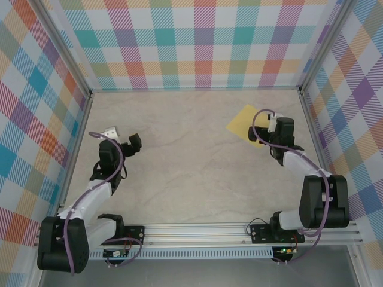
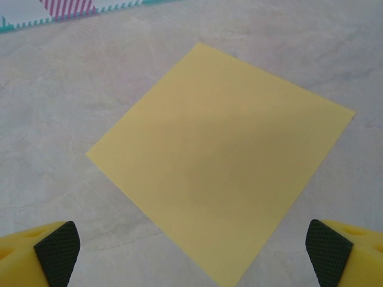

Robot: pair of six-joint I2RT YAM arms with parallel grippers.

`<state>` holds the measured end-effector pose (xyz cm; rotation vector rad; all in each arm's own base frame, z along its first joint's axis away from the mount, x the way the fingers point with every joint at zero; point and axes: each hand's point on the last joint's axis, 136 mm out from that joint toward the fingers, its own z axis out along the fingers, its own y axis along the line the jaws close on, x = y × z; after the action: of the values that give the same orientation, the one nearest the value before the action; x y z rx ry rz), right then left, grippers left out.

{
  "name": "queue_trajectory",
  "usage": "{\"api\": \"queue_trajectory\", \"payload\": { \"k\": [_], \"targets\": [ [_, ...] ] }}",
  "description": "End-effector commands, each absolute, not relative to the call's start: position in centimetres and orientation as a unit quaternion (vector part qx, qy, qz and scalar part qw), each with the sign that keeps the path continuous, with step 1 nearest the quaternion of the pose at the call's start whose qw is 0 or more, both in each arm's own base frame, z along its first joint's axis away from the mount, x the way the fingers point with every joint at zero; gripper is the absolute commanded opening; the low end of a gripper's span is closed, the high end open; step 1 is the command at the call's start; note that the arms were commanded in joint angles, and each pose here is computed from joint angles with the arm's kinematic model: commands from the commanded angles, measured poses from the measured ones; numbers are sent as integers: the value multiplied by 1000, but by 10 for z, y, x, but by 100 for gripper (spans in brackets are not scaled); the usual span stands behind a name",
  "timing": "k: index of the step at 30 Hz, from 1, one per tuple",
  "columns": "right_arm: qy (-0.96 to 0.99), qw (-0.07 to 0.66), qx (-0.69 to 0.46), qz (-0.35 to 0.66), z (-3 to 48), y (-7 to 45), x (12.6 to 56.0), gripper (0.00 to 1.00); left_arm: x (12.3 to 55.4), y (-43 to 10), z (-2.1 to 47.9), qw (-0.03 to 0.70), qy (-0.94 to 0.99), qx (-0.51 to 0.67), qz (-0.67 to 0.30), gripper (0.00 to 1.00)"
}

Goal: Fold a paper plane with a square sheet of paper (pick it up from the middle)
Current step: Move the square sheet of paper to the center of the table.

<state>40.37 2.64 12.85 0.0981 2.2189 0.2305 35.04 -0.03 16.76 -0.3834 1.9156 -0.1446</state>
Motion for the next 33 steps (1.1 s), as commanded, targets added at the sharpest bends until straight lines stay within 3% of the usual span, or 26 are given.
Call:
{"api": "queue_trajectory", "payload": {
  "k": [1,7,13,24,33],
  "targets": [
    [928,339,101,113,110,27,394,100,340,9,165,501,822,-257,-86,100],
    [938,269,99,196,107,53,405,100,350,-37,154,404,853,-257,-207,100],
    [938,202,118,255,94,72,423,100,356,-70,145,362,860,-236,-272,100],
    [943,141,175,244,78,81,471,99,349,-115,133,326,885,-185,-278,100],
    [949,98,183,236,56,92,483,100,344,-121,134,325,884,-182,-282,100]
  ]
}}
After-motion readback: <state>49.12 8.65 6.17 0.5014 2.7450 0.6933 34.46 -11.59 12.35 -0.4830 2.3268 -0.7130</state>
